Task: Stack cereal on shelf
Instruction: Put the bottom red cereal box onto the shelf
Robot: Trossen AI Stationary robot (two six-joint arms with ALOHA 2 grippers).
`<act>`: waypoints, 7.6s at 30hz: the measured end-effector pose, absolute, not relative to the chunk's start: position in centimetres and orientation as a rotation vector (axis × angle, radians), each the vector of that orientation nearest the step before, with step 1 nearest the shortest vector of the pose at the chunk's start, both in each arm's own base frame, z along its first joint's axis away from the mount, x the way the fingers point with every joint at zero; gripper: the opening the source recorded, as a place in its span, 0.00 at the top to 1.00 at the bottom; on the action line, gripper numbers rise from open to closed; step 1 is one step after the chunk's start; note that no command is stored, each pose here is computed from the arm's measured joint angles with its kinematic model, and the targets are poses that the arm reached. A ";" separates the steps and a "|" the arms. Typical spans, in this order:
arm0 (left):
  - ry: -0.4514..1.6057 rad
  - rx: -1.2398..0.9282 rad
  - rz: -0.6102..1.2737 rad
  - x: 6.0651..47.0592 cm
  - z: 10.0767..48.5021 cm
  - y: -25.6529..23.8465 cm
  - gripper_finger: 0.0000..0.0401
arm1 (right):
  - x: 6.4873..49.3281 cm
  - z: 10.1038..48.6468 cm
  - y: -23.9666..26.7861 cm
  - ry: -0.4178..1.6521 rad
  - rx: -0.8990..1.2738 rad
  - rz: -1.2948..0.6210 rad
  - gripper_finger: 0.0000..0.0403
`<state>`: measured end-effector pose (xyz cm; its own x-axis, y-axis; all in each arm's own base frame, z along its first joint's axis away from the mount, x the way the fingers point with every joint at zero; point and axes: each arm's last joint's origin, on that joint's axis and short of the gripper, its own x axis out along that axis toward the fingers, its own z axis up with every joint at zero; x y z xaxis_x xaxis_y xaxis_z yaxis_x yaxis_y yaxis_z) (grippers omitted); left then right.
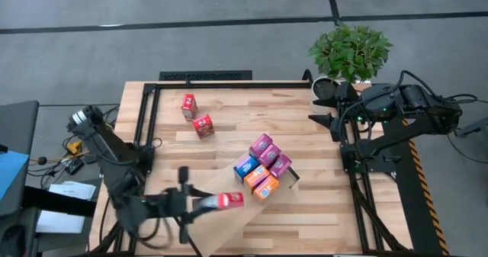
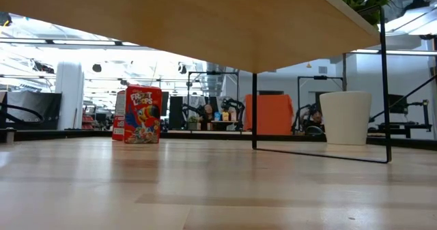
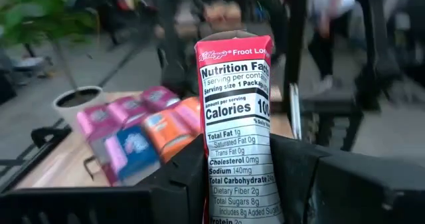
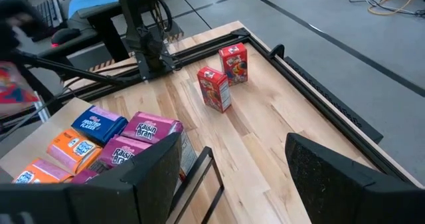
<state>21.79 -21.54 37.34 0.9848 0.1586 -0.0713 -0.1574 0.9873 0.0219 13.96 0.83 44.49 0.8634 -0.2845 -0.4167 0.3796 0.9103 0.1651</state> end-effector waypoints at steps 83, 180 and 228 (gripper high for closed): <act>-0.271 0.093 0.407 23.8 28.4 -19.1 0.72 | 35.9 45.2 11.2 0.577 -0.182 0.219 0.05; 0.026 0.092 0.544 17.7 42.6 -23.6 0.22 | 36.5 44.4 15.4 0.494 -0.340 0.344 0.58; 0.047 0.169 0.544 17.6 42.8 -23.4 0.22 | 38.0 37.8 20.3 0.777 -0.317 0.406 0.48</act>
<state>17.55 -23.35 42.76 0.8550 0.5186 0.0000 -0.5108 0.8422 0.1725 38.04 20.31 37.76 0.6424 0.2355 -0.7293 -0.4645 0.8766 -0.1260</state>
